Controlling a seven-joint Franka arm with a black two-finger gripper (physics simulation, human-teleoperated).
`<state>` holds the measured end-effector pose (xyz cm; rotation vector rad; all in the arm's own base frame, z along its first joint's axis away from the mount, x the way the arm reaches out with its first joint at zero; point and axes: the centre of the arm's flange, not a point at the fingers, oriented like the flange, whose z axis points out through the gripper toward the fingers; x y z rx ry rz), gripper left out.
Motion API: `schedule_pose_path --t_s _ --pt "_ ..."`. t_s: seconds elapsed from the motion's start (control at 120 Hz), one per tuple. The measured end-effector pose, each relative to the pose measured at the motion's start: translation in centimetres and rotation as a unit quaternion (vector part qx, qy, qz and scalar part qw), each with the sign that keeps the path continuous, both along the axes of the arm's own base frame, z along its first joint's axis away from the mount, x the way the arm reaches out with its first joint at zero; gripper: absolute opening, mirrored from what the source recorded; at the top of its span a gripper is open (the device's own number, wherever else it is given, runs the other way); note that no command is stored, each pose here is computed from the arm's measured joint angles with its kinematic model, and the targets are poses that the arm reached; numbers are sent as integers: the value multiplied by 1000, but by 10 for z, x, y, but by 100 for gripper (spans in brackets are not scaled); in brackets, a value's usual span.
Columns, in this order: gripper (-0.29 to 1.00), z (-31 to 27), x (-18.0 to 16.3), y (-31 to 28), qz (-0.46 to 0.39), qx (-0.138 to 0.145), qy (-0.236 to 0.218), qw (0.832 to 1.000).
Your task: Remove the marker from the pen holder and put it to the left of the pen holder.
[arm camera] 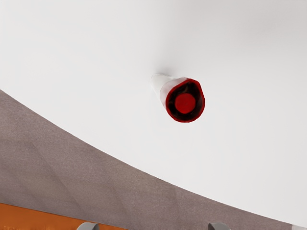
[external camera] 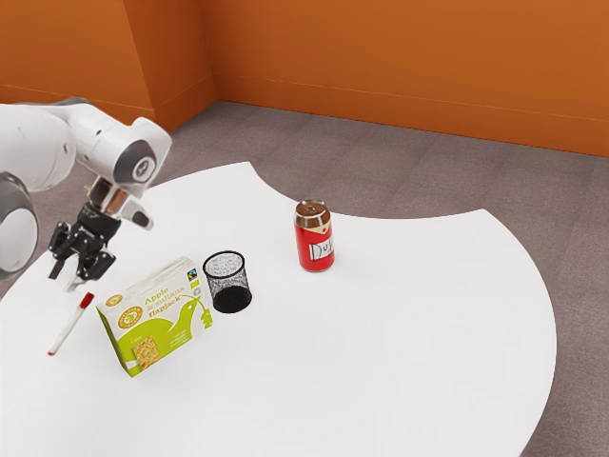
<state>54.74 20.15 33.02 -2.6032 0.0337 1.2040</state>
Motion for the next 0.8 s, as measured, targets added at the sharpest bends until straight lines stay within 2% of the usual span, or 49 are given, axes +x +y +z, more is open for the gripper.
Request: schedule_pose_path --t_s 0.167,0.292,0.392,0.492,0.542,0.642,0.717,0.8 --pt "49 6 -1 7 10 5 -6 1000" --pt "59 13 -1 7 13 6 -13 1000" --pt "63 48 0 2 10 0 -52 999" --pt "66 118 1 -25 2 -43 -154 987" --pt "67 153 -3 -60 -21 -75 -209 975" --pt "68 213 0 -121 -64 -119 -297 945" --pt "69 232 9 -166 -87 -153 -332 927" --pt "69 243 14 -204 -106 -176 -353 913"
